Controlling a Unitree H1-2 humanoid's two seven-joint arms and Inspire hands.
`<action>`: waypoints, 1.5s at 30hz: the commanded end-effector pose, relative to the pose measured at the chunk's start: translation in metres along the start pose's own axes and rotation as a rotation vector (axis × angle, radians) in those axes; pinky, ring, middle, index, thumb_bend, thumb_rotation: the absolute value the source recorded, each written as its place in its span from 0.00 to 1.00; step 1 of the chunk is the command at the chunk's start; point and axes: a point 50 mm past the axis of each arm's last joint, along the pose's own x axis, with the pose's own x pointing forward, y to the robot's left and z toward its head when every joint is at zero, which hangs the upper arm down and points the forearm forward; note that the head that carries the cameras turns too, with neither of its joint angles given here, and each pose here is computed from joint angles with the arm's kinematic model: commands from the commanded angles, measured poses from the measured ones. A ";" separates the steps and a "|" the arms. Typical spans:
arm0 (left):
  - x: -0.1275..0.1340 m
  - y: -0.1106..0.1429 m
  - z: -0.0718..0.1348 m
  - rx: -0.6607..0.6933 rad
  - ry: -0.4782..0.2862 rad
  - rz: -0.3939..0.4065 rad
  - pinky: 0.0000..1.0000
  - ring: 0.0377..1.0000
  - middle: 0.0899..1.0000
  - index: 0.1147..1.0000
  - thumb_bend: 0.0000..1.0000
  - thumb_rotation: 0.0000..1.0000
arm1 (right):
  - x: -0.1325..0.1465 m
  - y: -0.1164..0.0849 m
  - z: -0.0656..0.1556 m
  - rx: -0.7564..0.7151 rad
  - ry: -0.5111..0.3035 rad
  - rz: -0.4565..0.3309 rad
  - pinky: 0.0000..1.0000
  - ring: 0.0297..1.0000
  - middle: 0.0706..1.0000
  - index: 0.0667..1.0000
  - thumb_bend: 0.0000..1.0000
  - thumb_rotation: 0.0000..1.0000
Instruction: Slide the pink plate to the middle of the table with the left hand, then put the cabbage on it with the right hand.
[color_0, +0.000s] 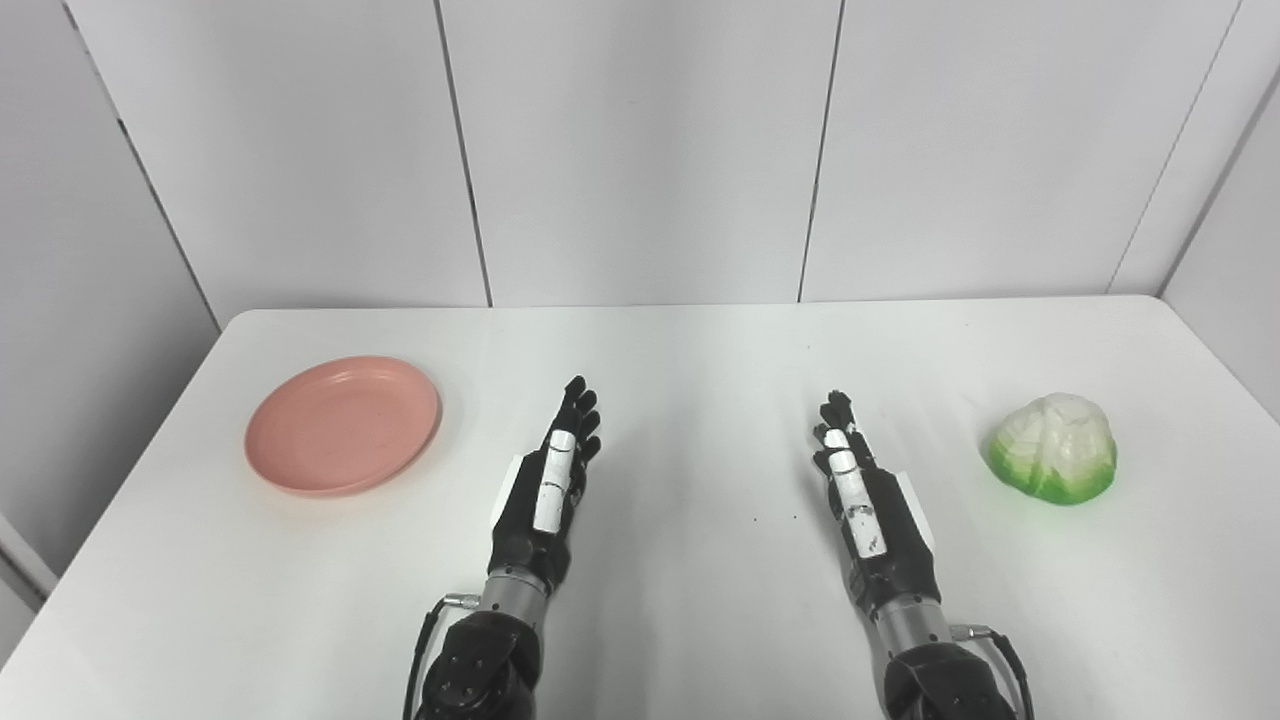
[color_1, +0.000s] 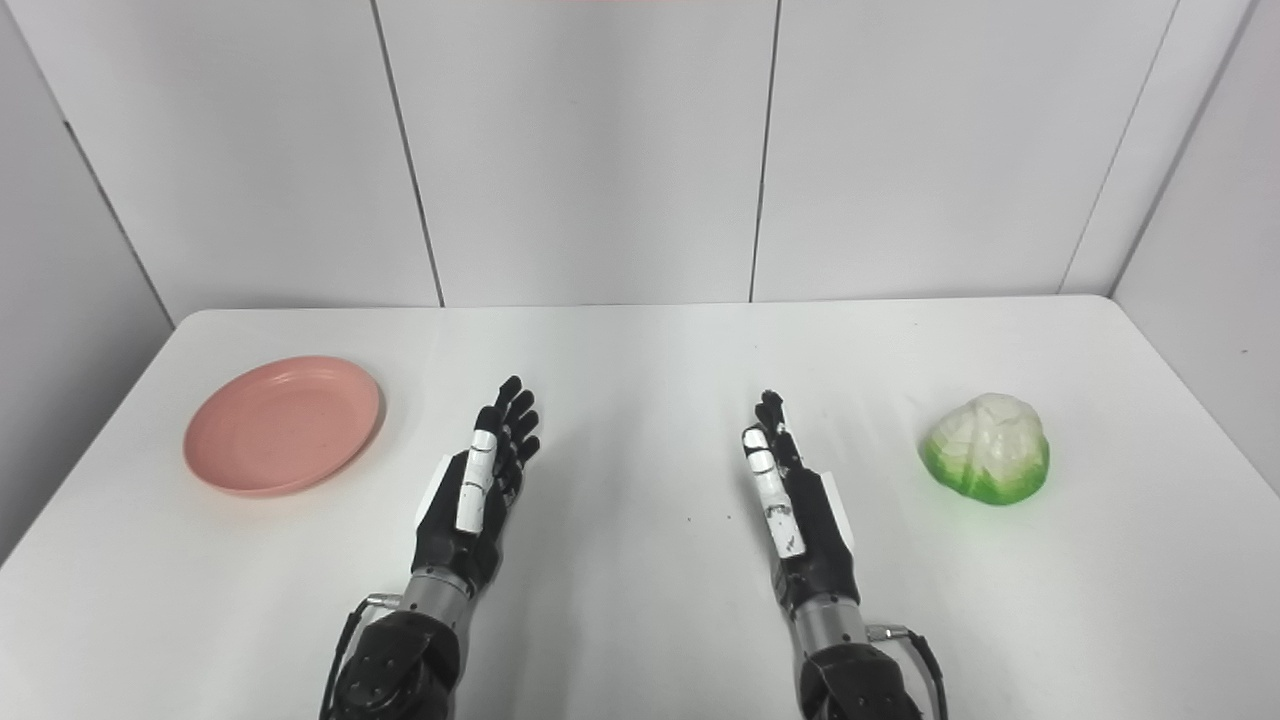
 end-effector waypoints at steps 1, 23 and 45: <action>-0.005 0.002 -0.007 0.004 0.008 0.003 1.00 1.00 1.00 1.00 0.81 1.00 | 0.013 0.007 0.020 0.001 -0.090 0.019 1.00 1.00 1.00 1.00 0.66 0.94; 0.016 0.038 0.044 0.003 -0.115 0.095 1.00 1.00 1.00 1.00 0.83 1.00 | 0.008 -0.019 0.010 0.007 -0.084 0.001 1.00 1.00 1.00 1.00 0.65 0.94; 0.028 0.224 0.135 0.209 -0.328 0.612 0.79 0.77 0.75 0.74 0.82 1.00 | 0.007 -0.047 0.003 0.011 -0.070 -0.025 1.00 1.00 1.00 1.00 0.65 0.95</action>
